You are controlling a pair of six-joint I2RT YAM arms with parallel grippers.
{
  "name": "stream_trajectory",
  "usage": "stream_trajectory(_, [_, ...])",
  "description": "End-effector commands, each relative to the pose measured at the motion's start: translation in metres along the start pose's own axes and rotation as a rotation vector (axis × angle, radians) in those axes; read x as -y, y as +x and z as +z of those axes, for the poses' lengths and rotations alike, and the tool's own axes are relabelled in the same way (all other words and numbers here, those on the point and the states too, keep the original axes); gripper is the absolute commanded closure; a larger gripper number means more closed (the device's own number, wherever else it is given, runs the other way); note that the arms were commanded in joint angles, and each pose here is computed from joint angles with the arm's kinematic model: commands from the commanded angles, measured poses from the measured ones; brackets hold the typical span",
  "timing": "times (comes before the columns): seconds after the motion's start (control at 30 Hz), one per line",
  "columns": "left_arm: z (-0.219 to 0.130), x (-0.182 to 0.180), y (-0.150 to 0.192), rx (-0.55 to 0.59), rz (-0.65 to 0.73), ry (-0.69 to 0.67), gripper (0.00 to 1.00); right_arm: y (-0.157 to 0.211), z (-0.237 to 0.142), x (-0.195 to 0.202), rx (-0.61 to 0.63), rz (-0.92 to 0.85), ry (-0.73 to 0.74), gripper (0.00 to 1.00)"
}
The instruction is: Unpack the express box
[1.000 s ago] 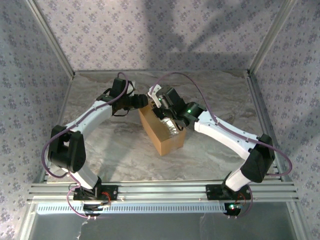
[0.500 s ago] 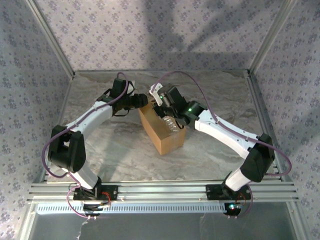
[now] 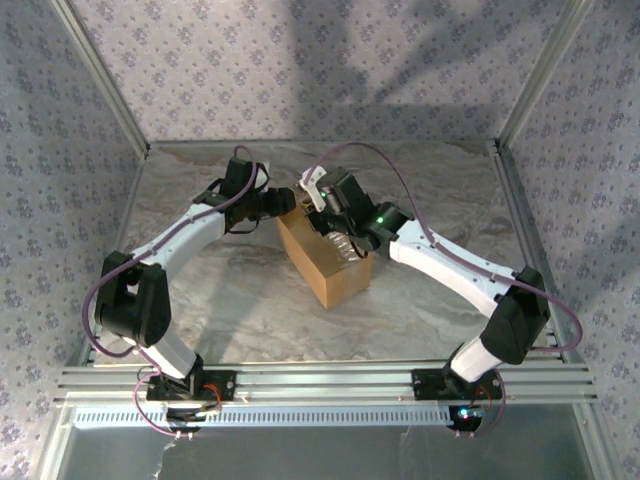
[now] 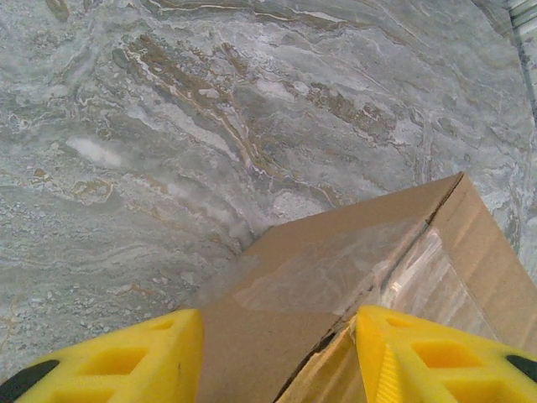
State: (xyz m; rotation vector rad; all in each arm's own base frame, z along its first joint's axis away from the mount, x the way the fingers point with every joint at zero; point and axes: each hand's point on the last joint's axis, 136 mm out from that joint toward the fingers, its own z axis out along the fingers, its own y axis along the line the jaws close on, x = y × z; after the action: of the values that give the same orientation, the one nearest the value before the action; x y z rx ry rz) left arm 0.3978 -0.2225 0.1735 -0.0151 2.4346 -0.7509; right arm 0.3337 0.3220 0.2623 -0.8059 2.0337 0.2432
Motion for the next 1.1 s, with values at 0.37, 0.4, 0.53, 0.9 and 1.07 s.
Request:
stream_trajectory(0.37, [-0.026, 0.006, -0.002, -0.027, 0.051, -0.055, 0.48, 0.039, -0.007, -0.004, -0.12, -0.004, -0.004, 1.0])
stream_trajectory(0.4, [-0.026, 0.008, -0.004, -0.025, 0.054, -0.049, 0.47, 0.038, -0.008, -0.004, -0.117, -0.002, -0.002, 1.0])
stream_trajectory(0.53, [-0.025, 0.018, -0.012, -0.028, 0.058, -0.018, 0.47, 0.037, -0.01, -0.003, -0.116, 0.004, 0.002, 1.0])
stream_trajectory(0.9, [-0.009, 0.025, -0.013, -0.078, 0.066, 0.018, 0.45, 0.032, -0.013, -0.003, -0.118, 0.004, -0.004, 1.0])
stream_trajectory(1.07, [-0.003, 0.021, -0.006, -0.106, 0.069, 0.009, 0.45, 0.031, -0.013, -0.003, -0.117, 0.002, -0.004, 1.0])
